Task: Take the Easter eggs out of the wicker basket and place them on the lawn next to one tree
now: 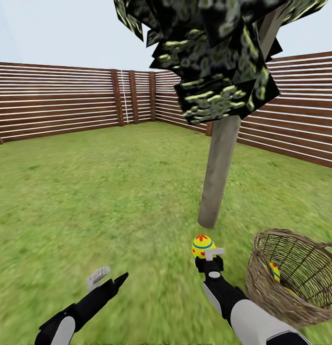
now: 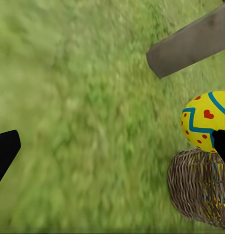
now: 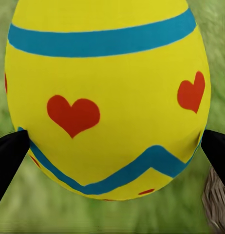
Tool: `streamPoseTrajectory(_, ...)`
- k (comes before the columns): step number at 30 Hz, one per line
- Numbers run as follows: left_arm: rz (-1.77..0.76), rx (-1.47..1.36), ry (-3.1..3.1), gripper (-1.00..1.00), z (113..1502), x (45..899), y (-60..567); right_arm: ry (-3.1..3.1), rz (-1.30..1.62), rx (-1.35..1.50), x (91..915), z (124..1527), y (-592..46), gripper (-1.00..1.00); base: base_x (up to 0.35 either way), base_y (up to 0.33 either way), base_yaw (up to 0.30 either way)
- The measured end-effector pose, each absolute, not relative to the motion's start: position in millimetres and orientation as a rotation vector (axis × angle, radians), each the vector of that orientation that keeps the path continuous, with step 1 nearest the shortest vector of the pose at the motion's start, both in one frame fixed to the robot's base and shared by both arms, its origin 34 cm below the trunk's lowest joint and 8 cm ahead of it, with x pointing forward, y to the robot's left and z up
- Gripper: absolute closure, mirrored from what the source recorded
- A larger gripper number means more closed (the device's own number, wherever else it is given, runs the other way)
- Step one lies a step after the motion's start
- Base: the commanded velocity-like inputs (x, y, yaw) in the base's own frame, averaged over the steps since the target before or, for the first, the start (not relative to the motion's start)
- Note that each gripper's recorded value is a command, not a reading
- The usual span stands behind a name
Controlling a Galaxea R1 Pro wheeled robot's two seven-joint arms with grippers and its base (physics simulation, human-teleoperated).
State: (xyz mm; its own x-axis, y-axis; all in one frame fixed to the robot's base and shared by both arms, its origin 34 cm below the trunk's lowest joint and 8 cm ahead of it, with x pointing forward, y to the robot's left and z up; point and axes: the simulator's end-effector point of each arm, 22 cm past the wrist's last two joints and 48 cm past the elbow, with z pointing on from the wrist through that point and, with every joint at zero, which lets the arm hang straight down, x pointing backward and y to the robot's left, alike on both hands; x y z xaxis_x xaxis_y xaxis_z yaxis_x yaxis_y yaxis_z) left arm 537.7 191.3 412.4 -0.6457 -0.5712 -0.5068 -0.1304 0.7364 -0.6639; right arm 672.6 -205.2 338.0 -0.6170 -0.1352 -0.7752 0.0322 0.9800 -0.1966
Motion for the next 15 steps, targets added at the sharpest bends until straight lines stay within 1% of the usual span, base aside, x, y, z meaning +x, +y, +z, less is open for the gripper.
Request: streamPoseTrajectory(15, -0.763, -0.558, 2.261, -1.00, 382, 530, 191, 2.285, -0.239, -0.080, 661, 301, -205, 1.00, 0.000, 0.000, 0.000)
